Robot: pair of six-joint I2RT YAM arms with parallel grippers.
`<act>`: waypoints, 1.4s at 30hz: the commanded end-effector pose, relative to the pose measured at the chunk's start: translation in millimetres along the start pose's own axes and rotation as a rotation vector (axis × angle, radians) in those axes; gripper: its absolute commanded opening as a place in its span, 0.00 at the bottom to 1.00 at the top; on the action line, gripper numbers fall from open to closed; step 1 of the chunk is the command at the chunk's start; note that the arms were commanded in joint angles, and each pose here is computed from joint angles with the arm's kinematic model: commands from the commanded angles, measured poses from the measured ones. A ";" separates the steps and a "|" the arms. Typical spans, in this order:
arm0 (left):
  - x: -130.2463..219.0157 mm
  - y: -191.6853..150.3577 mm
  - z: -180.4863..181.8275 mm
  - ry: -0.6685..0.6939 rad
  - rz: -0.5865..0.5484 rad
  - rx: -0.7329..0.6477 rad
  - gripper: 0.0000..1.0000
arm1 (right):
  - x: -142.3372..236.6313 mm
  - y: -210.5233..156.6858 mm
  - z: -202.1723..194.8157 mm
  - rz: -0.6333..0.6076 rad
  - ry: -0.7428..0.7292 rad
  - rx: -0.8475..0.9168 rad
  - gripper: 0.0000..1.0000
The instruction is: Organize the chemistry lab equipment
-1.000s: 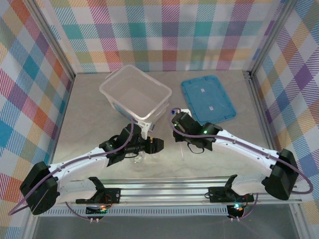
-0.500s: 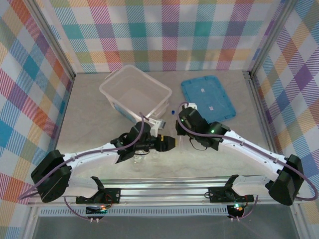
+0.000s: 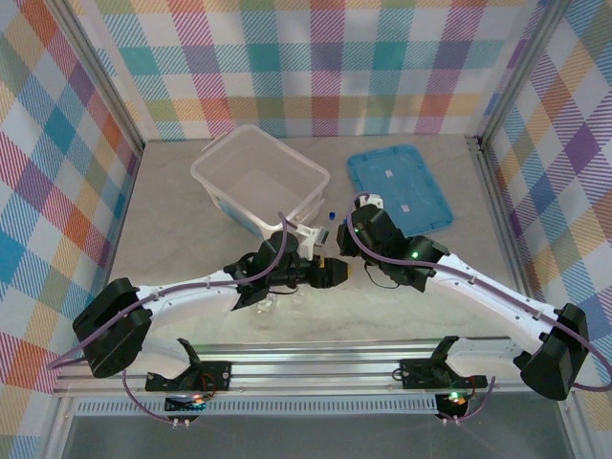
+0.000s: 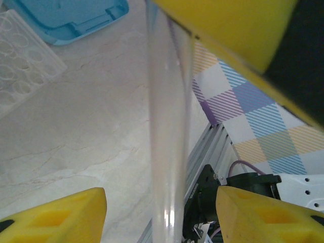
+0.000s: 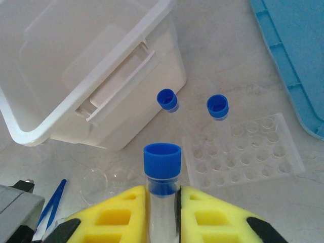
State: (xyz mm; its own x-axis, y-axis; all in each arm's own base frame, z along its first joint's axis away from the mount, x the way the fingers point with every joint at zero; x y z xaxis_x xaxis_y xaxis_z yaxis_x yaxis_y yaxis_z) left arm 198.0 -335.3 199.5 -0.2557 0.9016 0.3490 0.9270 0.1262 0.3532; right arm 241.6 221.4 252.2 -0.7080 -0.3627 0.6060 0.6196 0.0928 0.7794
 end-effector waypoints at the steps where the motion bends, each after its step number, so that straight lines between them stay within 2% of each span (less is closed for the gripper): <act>1: -6.0 0.3 -12.2 -0.046 0.006 -0.011 0.58 | 0.0 6.2 2.6 -0.029 0.022 -0.041 0.18; 9: -8.8 -1.7 -14.8 -0.053 0.009 -0.015 0.53 | -3.0 8.7 6.7 -0.040 0.046 -0.071 0.18; 14: -5.5 -0.8 -17.0 -0.053 -0.002 -0.024 0.35 | -6.0 7.8 4.1 -0.040 0.032 -0.079 0.18; 21: -0.5 -0.6 -16.0 -0.036 -0.013 -0.045 0.30 | -5.7 9.1 2.5 -0.045 0.030 -0.081 0.18; 31: 4.1 -1.1 -11.7 0.006 -0.016 -0.086 0.12 | -6.1 7.2 -0.1 -0.037 0.021 -0.082 0.18; 38: 6.0 -0.6 -9.8 0.039 -0.013 -0.124 0.03 | -6.6 7.7 0.9 -0.034 0.026 -0.081 0.19; 40: 7.6 -0.9 -9.6 0.045 -0.013 -0.138 0.03 | -5.2 8.4 0.4 -0.034 0.027 -0.077 0.22; 42: 9.1 -1.6 -7.1 0.063 -0.010 -0.154 0.03 | -2.6 8.4 -0.8 -0.033 0.027 -0.079 0.32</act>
State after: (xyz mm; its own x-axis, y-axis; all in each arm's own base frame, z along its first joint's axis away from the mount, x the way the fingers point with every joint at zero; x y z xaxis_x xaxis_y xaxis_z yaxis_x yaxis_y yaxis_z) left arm 194.4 -331.1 193.5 -0.2749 0.8704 0.4083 0.8991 0.0822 0.4300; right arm 246.3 227.4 255.0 -0.7052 -0.4032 0.5831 0.6300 0.0208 0.7763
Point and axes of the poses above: each hand's point on the last joint's axis, 136 mm out from that joint toward the fingers, its own x axis back along the fingers, its own z axis along the line the jaws close on, y = z × x, the point moved 4 cm from there along x, back along the fingers, and after that the axes turned 15 degrees about x, right-handed, at the moved point
